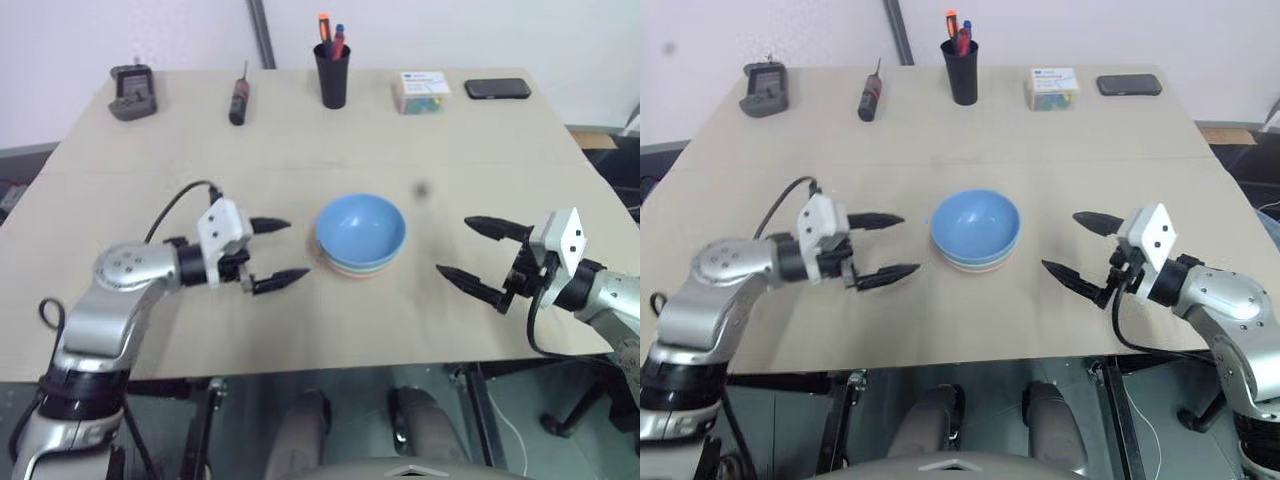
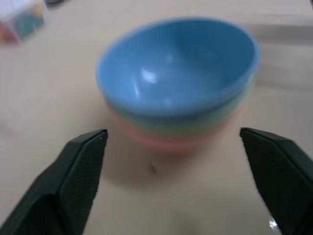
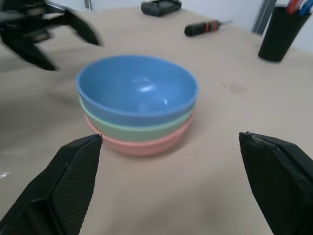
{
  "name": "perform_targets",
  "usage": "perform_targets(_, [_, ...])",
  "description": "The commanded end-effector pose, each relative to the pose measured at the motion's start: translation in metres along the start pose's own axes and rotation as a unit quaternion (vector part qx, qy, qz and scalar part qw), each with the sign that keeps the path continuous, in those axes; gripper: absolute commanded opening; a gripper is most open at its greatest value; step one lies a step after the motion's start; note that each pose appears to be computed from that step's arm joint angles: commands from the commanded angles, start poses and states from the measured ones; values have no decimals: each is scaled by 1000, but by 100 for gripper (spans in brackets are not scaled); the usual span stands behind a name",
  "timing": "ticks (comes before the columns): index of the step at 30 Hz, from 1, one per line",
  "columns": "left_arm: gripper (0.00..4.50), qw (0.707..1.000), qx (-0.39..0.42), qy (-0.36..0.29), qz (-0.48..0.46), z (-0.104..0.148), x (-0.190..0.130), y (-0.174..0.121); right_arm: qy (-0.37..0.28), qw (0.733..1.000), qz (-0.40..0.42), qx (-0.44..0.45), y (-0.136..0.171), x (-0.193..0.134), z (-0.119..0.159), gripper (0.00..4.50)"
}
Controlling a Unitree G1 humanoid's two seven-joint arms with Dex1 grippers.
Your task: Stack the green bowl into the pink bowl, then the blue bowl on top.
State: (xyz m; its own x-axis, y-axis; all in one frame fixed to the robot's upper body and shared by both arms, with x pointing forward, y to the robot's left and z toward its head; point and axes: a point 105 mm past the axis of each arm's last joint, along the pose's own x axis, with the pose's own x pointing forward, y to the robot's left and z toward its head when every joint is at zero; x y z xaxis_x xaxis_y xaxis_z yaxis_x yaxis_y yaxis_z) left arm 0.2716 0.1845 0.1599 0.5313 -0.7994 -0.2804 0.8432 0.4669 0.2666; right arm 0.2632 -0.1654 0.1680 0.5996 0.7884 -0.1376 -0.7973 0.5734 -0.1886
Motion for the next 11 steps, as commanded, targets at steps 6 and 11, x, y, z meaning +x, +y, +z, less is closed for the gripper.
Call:
perform_targets(6, [447, 996, -3, 1, 84, 8, -54, -1, 47, 998, -28, -34, -6, -51, 3, 449])
perform_targets(11, [447, 996, -27, 7, 85, -1, -60, -4, 57, 997, -41, -39, -6, -61, 7, 449])
